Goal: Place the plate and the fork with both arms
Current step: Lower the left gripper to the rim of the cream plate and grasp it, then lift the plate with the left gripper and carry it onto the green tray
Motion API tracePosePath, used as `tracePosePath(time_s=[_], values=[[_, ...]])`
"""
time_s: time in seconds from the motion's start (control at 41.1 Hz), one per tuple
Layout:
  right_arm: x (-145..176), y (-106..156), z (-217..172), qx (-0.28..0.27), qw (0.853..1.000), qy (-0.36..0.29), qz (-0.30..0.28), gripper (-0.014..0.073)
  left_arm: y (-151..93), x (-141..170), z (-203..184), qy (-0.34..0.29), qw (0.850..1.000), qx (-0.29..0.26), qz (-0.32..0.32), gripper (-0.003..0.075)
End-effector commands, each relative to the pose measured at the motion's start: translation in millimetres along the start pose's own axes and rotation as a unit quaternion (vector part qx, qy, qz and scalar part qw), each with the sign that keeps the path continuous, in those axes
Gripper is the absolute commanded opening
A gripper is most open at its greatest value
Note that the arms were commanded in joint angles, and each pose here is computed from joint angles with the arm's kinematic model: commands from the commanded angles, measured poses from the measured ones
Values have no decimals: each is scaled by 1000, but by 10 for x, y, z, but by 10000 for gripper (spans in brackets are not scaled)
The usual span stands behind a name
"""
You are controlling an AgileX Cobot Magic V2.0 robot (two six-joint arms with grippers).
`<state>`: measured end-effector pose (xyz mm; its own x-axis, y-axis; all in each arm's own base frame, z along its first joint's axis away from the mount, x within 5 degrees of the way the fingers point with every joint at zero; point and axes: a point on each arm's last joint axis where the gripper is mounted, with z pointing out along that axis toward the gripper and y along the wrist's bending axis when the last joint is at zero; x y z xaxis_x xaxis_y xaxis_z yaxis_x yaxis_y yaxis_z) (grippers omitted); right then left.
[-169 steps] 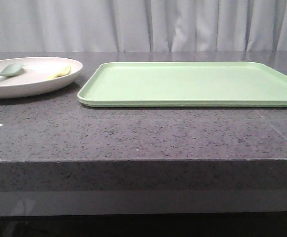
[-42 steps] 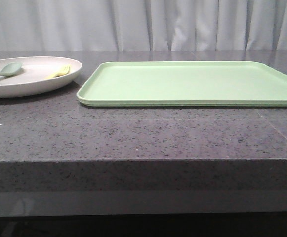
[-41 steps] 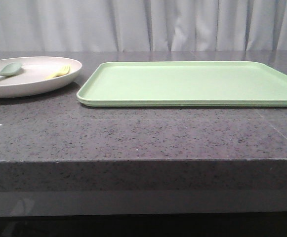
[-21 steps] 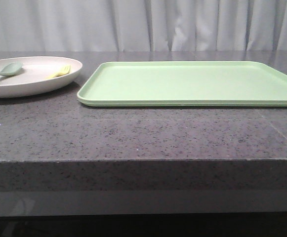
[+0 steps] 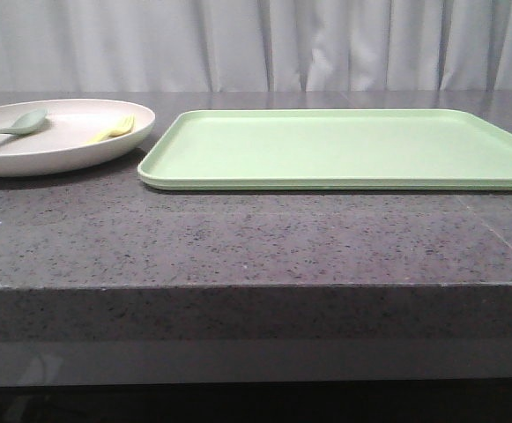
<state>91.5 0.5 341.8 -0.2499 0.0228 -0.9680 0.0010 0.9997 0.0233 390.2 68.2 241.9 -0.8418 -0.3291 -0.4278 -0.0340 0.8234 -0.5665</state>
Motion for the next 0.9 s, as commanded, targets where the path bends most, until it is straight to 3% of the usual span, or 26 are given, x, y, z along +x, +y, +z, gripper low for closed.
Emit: tracePosePath(time_s=[0.0, 0.243, 0.365, 0.729, 0.875], values=[[-173, 6, -20, -2, 999, -52, -1, 477, -289, -123, -228, -47, 998, 46, -5, -20], [-173, 6, -20, -2, 999, -52, -1, 477, -613, -131, -183, -55, 998, 33, -13, -20], [-173, 6, -20, -2, 999, -52, -1, 477, -913, -134, -95, -49, 999, 15, 6, -20], [-173, 6, -20, -2, 999, -52, -1, 477, -1963, 64, 226, -68, 995, 66, 39, -20], [-173, 6, -20, -2, 999, -52, -1, 477, -2247, 191, 391, -57, 994, 87, 36, -20]])
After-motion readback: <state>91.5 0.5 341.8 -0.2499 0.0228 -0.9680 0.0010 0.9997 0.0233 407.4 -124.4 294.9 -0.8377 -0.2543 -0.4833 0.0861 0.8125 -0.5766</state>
